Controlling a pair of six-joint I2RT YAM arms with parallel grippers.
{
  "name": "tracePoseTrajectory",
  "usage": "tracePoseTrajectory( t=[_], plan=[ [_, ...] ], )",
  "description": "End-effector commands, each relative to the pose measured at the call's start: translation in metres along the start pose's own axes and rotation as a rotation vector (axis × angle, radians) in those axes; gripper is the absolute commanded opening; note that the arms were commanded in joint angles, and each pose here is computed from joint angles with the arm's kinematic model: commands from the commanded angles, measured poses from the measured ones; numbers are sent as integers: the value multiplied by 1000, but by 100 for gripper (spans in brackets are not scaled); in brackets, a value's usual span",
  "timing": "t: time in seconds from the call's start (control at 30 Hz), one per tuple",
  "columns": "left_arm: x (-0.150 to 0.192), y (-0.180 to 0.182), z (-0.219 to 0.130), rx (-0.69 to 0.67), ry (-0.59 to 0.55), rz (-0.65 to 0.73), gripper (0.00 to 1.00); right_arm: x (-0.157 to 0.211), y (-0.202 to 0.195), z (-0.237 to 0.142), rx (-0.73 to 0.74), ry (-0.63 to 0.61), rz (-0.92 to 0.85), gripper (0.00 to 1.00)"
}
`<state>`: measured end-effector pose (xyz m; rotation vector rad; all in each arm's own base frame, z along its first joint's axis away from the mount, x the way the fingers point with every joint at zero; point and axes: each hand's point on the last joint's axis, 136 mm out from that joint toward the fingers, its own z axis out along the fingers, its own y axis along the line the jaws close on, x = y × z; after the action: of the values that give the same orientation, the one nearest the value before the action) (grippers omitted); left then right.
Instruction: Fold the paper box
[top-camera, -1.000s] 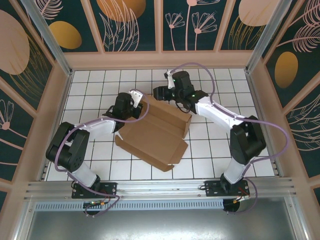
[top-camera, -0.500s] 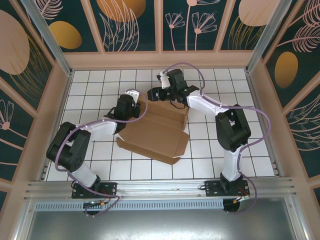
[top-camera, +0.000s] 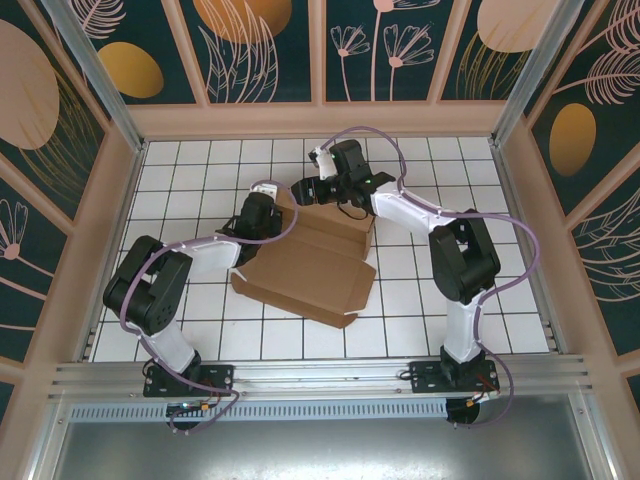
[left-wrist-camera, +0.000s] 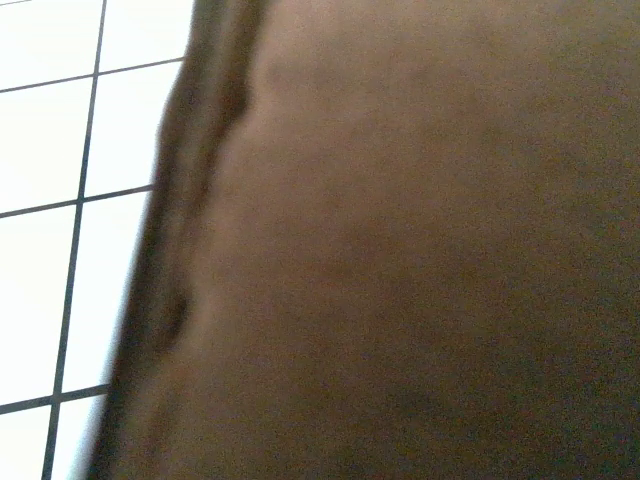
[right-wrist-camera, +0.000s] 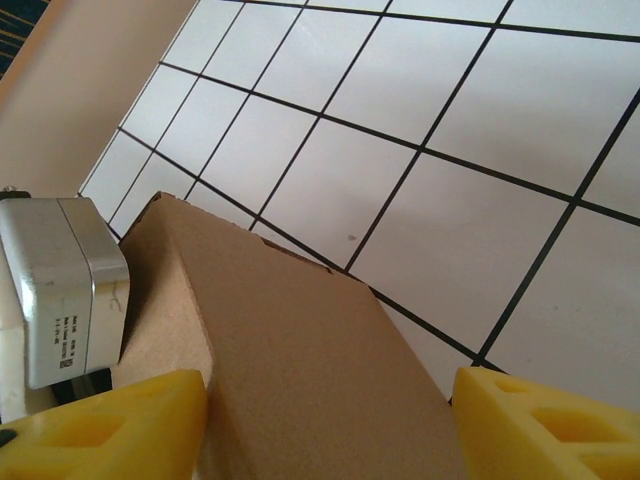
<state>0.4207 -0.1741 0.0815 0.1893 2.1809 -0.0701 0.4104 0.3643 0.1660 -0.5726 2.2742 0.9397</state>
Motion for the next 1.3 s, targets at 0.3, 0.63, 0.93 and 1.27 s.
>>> tracePoseTrajectory(
  t=[0.3, 0.63, 0.93, 1.27],
  plan=[
    [-6, -14, -33, 128, -35, -132, 47, -3, -1, -52, 127, -50, -5, 74],
    [-31, -22, -81, 249, -99, -168, 61, -18, -16, -97, 208, -173, 39, 77],
    [-109, 2, -122, 221, -290, -255, 61, -12, -23, -110, 263, -204, 43, 72],
    [-100, 10, -61, 185, -190, -280, 54, 2, -30, -112, 294, -170, 38, 69]
  ],
)
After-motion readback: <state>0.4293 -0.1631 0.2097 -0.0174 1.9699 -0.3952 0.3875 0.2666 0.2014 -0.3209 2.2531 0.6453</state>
